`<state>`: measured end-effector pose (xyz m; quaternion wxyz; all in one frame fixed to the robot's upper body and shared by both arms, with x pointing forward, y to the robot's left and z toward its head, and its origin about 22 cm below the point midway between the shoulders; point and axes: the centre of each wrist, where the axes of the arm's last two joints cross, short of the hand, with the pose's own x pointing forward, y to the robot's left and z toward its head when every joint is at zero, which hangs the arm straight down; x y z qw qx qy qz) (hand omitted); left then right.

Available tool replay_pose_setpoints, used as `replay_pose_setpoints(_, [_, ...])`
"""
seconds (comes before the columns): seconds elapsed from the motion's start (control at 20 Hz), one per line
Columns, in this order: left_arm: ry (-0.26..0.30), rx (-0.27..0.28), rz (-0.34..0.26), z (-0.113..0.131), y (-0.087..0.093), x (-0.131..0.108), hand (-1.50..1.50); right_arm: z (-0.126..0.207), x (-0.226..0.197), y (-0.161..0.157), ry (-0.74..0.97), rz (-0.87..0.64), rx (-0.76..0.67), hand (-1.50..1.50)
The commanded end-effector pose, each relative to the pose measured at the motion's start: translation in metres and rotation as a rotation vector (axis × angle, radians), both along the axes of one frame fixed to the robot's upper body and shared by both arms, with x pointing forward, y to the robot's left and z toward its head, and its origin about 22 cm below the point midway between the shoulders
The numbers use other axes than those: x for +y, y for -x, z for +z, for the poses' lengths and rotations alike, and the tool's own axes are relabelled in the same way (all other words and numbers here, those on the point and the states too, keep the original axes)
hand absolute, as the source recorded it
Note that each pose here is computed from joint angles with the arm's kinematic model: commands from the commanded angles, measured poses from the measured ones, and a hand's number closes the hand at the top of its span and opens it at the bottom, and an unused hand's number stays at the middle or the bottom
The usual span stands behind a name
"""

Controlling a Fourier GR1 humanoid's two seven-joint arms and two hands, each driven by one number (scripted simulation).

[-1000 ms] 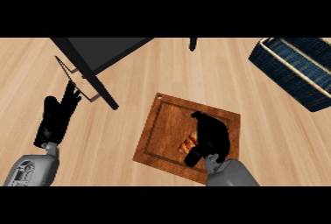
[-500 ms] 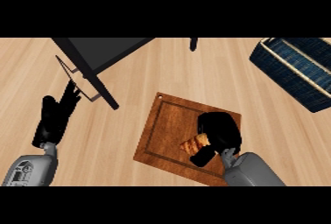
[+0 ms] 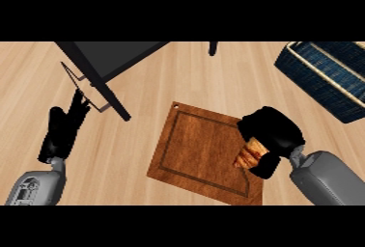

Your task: Pick the croissant from the cutting board and place it in the basket

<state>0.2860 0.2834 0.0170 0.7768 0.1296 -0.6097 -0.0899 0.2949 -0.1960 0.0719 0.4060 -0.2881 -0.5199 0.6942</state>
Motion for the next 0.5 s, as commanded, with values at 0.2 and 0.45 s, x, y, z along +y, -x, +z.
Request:
replay_pose_setpoints(0.2, [0.002,-0.019,-0.015,0.004,-0.005,-0.005,0.00,0.054,-0.025,0.000,-0.321,0.040,0.027,1.50])
replay_pose_setpoints(0.45, [0.000,-0.018,-0.001,0.004,0.004,0.004,0.00,0.098,-0.026,0.018,-0.636,0.053,0.044,1.50])
